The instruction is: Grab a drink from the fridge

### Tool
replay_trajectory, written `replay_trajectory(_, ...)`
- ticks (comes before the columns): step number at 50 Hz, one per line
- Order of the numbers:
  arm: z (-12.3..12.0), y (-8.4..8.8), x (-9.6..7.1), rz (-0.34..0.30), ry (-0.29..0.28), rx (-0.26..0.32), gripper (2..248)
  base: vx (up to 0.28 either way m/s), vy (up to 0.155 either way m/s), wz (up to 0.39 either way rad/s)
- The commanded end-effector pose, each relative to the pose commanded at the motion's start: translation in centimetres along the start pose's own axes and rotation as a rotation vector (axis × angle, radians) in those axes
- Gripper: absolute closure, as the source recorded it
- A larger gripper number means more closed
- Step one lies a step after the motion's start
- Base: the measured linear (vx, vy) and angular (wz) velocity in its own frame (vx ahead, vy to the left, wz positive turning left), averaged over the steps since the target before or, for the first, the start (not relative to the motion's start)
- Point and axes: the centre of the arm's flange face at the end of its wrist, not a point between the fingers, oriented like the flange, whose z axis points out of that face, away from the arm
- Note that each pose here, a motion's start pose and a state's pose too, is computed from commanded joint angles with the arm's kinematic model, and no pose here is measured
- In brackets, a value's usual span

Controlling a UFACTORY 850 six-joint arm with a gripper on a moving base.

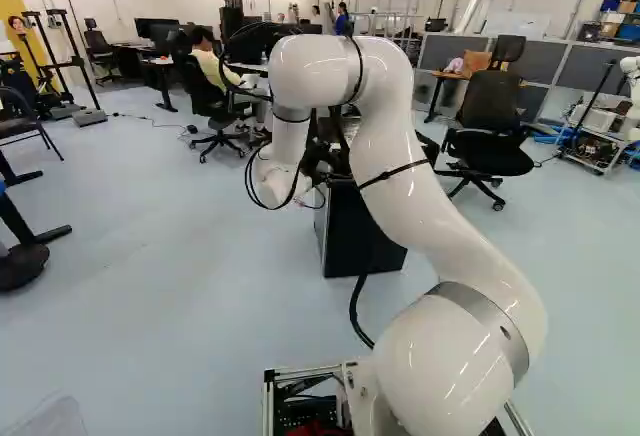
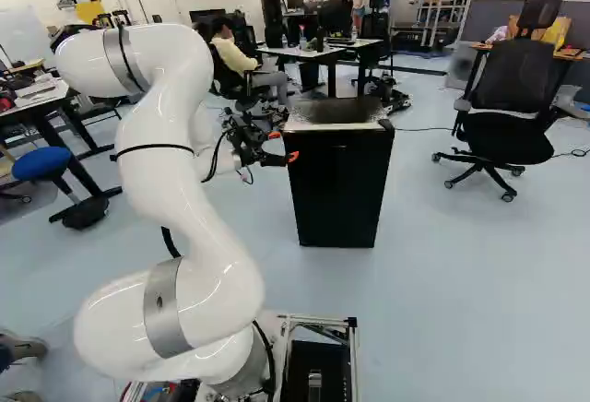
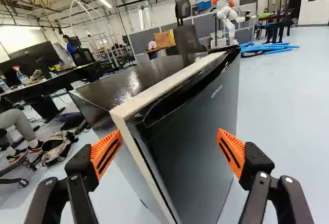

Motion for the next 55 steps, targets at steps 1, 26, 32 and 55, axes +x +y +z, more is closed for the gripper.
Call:
replay_trajectory(1,0.02,0.01,0.01,0.000,0.000,0.000,3,0.000,0.000,0.000)
replay_trajectory(26,0.50,0.21,0.11,0.002,0.002,-0.009,3,0.000,0.000,0.000)
replay_trajectory(32,0.60,0.25,0.13,0.002,0.003,-0.011,3,0.000,0.000,0.000)
replay_trajectory(55,1.00,0.42,0.21,0.003,0.005,-0.019,3,0.000,0.000,0.000)
